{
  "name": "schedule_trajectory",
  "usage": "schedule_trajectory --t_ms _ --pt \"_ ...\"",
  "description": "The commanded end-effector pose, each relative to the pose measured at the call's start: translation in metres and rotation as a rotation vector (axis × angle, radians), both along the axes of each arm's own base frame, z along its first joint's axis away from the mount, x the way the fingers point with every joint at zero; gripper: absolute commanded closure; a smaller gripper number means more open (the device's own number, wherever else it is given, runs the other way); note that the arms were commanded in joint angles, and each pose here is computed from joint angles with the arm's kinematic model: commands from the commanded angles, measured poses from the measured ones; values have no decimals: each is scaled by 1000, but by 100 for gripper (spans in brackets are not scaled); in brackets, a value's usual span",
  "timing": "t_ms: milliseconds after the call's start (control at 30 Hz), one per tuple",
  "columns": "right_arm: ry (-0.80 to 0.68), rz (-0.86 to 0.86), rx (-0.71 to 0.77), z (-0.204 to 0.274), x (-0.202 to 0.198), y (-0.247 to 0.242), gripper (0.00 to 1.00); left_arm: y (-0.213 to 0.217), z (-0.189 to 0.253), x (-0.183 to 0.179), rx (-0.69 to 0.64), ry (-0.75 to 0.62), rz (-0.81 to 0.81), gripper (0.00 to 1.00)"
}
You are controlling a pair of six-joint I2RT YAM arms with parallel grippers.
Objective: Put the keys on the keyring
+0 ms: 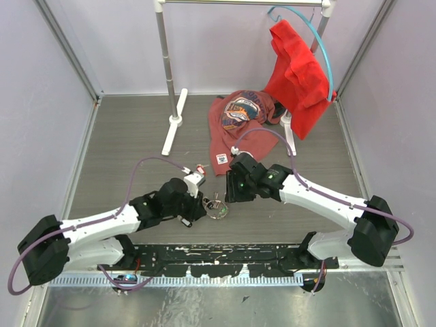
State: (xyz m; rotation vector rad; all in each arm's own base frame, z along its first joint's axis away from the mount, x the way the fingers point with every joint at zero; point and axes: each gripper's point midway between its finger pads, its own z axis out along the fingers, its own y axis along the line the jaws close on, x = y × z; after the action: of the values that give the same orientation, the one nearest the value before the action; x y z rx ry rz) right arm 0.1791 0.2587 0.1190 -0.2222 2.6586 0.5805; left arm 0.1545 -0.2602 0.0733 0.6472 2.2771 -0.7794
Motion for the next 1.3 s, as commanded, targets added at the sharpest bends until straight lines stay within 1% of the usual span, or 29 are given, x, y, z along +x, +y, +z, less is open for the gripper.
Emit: schedule_trajectory --t_ms 0,133,267,467,533,667,800,900,1033,1267 --pt "-49 16 60 16 2 4 58 -19 3 -4 -48 -55 -60 67" --pt "-24 31 65 11 -3 5 58 -18 0 -3 -20 -73 -36 67" --pt "9 40 94 3 -14 19 58 -3 7 8 -24 -98 85 67" --pt "-14 60 46 -12 -28 46 58 12 20 18 -37 -147 182 65" --pt "-30 63 25 -17 -25 53 58 17 22 19 -36 -151 206 65" --pt "-62 101 6 -21 -13 73 58 36 25 25 -26 -171 305 66" --pt "-77 148 -9 -27 -5 89 58 57 34 26 -58 -205 383 65" --pt "-73 193 -13 -33 -4 99 58 68 42 24 -78 -228 409 64" --pt "-30 239 -33 -51 -8 106 58 77 48 23 -87 -245 427 63" --pt "-23 195 -113 -67 -1 98 56 76 49 22 -79 -247 408 63"
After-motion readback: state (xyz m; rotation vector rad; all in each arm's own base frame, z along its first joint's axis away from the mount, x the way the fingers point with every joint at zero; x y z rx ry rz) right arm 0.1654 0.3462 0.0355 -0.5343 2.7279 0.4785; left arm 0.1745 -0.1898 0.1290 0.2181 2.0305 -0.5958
